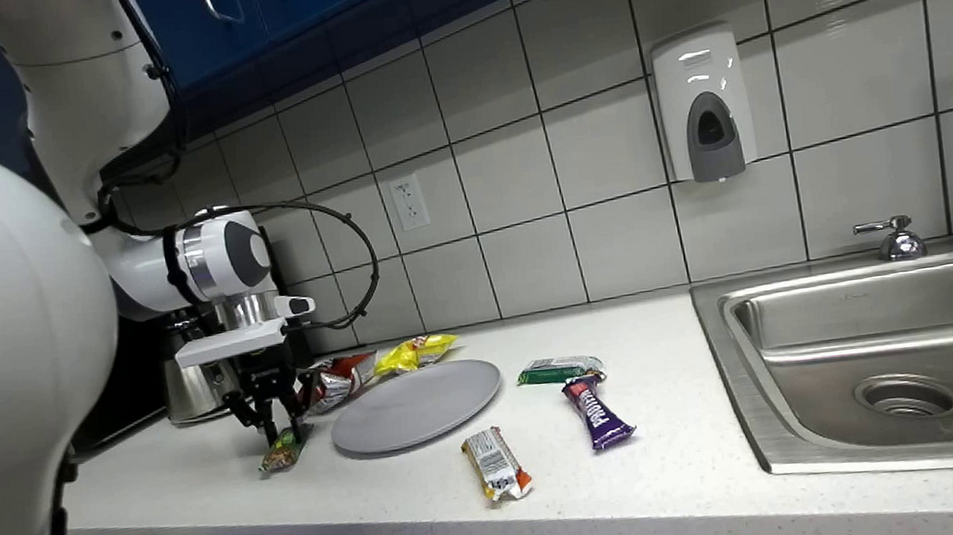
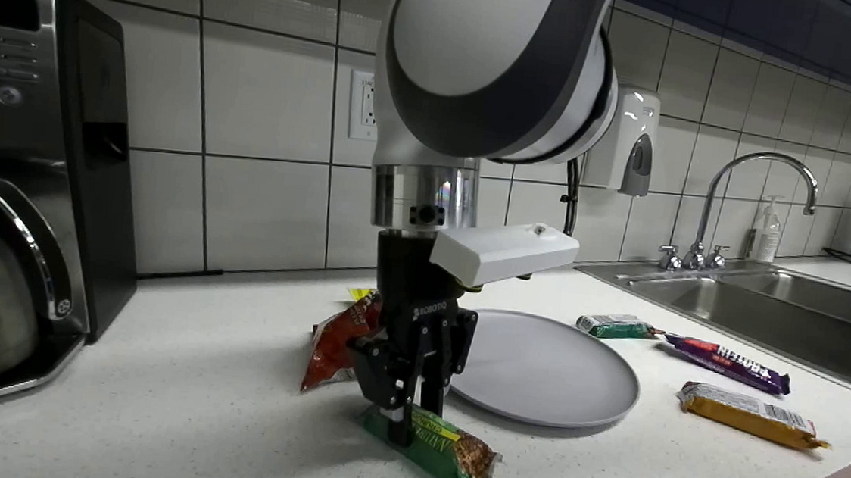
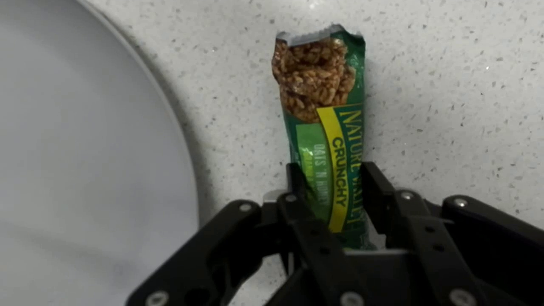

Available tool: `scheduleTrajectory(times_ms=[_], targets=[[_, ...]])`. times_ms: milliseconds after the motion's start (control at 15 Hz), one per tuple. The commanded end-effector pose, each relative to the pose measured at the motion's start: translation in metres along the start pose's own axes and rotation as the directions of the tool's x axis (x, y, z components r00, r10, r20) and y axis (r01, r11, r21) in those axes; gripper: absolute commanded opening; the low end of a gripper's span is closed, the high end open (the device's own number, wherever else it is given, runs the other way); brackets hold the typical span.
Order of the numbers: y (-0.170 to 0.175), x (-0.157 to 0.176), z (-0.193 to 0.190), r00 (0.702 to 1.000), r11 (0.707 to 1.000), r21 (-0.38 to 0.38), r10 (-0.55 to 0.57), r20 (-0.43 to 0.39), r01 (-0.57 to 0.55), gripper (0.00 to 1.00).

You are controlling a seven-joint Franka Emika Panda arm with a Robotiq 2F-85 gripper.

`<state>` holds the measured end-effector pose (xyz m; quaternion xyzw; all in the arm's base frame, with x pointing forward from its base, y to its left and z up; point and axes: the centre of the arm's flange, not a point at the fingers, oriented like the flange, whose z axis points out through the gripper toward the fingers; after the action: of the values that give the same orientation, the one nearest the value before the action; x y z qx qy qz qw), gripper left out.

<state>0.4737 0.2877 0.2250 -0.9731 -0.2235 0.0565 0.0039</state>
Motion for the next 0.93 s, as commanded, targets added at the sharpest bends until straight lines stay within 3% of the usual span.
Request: scheduleTrajectory(times_ms=[0, 467, 867], targets=[[-0.004, 0.004, -0.014, 0.999, 1.000, 0.000, -0.020, -0.025, 0.020, 0.13], [0.003, 0.006, -0.047, 0.997, 1.000, -0.013, 0.007, -0.078, -0.008, 0.13], [0.029, 0.003, -0.050, 0.993, 0.997, -0.019, 0.078, -0.092, -0.080, 0.13]])
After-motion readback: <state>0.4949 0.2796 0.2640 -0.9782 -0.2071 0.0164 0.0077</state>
